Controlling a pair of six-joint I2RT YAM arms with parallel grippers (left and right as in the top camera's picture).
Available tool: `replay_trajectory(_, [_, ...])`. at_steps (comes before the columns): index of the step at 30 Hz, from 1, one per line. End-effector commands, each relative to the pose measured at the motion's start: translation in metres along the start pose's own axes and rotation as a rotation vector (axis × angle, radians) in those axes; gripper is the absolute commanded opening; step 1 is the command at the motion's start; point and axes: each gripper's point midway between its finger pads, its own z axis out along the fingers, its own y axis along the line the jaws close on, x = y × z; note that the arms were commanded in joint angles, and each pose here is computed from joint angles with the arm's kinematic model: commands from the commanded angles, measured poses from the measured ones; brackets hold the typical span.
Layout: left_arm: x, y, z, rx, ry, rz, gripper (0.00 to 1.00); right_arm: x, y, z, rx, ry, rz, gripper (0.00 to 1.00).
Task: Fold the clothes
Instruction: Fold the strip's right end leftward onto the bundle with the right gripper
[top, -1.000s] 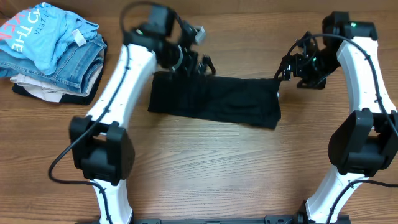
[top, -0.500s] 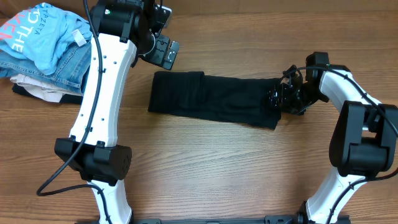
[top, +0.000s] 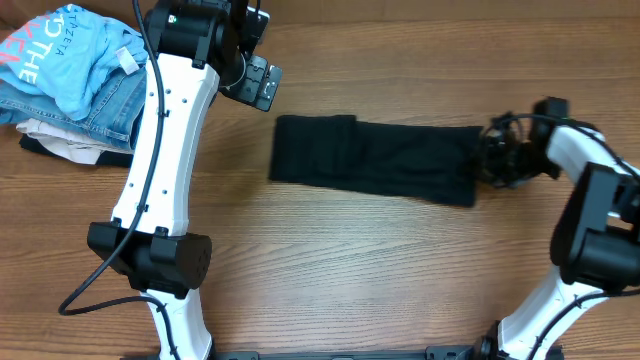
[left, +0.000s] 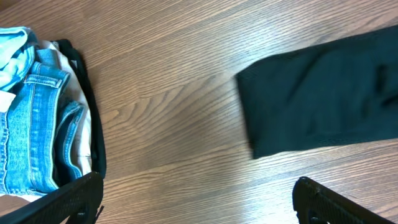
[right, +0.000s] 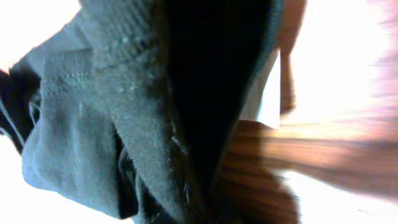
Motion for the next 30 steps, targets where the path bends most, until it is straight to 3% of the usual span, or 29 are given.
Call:
replay_trajectory(1, [-0.003,0.011,-0.01,-0.023,-0.03,-0.037,1.0,-0.025,-0.009,-0.039,0.005,-0.07,-0.03,0.04])
replay_trajectory(7, [-0.005,0.011,-0.01,-0.022,-0.036,-0.045,1.0,-0.016,0.074,-0.048,0.006,0.022,-0.222,0.04])
replay_trajectory(13, [-0.004,0.018,-0.01,-0.035,-0.036,-0.055,1.0,0.009,0.174,-0.012,-0.015,0.085,-0.426,0.04])
replay_trajectory(17, [-0.007,0.033,-0.009,-0.043,-0.054,-0.09,1.0,0.027,0.215,0.01,-0.037,0.103,-0.521,0.04])
replay_trajectory(25, [-0.014,0.039,-0.009,-0.019,-0.089,-0.121,1.0,0.038,0.294,0.015,-0.076,0.021,-0.724,0.04])
replay_trajectory(30, [-0.016,0.036,-0.009,-0.002,-0.097,-0.12,1.0,0.066,0.337,0.043,-0.064,-0.017,-0.86,0.04])
